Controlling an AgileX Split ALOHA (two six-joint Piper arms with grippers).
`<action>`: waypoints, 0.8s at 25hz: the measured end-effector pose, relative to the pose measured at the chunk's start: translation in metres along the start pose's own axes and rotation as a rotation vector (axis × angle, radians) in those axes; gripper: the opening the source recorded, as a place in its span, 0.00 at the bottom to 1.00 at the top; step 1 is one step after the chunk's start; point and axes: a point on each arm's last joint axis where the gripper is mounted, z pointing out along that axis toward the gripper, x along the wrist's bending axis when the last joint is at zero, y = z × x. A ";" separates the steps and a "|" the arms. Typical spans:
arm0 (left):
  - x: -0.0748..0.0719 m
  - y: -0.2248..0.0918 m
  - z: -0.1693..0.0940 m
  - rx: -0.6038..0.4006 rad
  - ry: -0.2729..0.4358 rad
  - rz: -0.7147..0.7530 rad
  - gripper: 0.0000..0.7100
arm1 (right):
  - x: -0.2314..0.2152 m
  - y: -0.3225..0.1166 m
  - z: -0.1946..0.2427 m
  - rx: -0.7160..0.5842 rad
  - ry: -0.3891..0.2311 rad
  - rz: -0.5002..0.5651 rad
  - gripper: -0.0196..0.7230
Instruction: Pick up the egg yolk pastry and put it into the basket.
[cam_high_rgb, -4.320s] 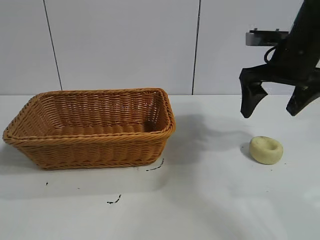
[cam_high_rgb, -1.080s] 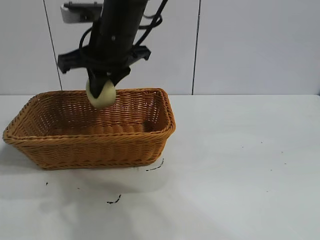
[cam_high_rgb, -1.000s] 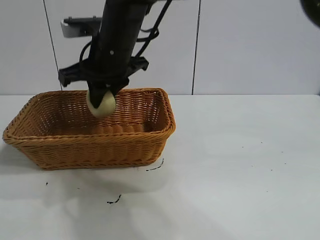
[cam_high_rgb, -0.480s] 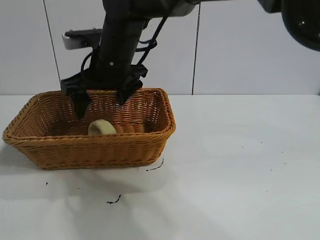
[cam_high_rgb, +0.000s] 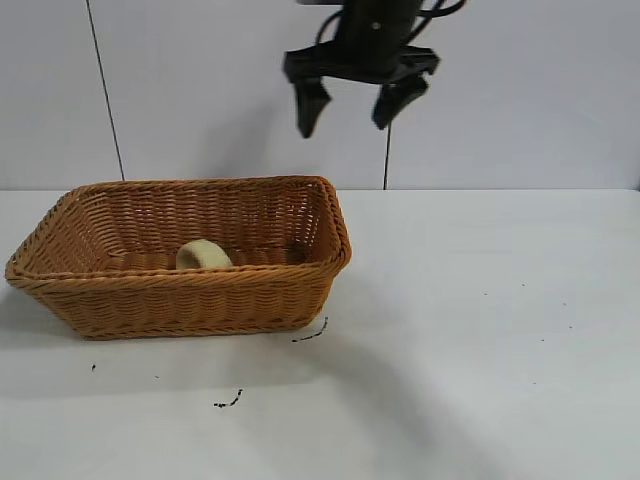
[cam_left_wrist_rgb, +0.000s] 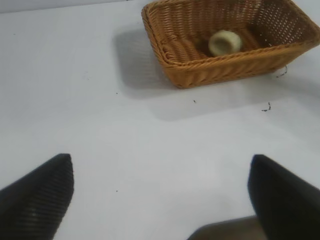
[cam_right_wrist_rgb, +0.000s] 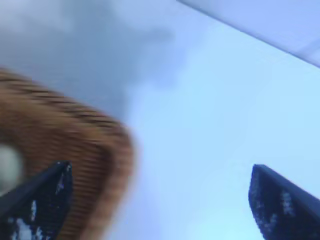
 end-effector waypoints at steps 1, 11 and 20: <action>0.000 0.000 0.000 0.000 0.000 0.000 0.98 | -0.021 -0.002 -0.001 0.010 -0.022 0.033 0.92; 0.000 0.000 0.000 0.000 0.000 0.000 0.98 | -0.137 -0.024 -0.017 0.065 -0.133 0.232 0.92; 0.000 0.000 0.000 0.000 0.000 0.000 0.98 | -0.133 -0.044 -0.038 0.128 -0.138 0.242 0.92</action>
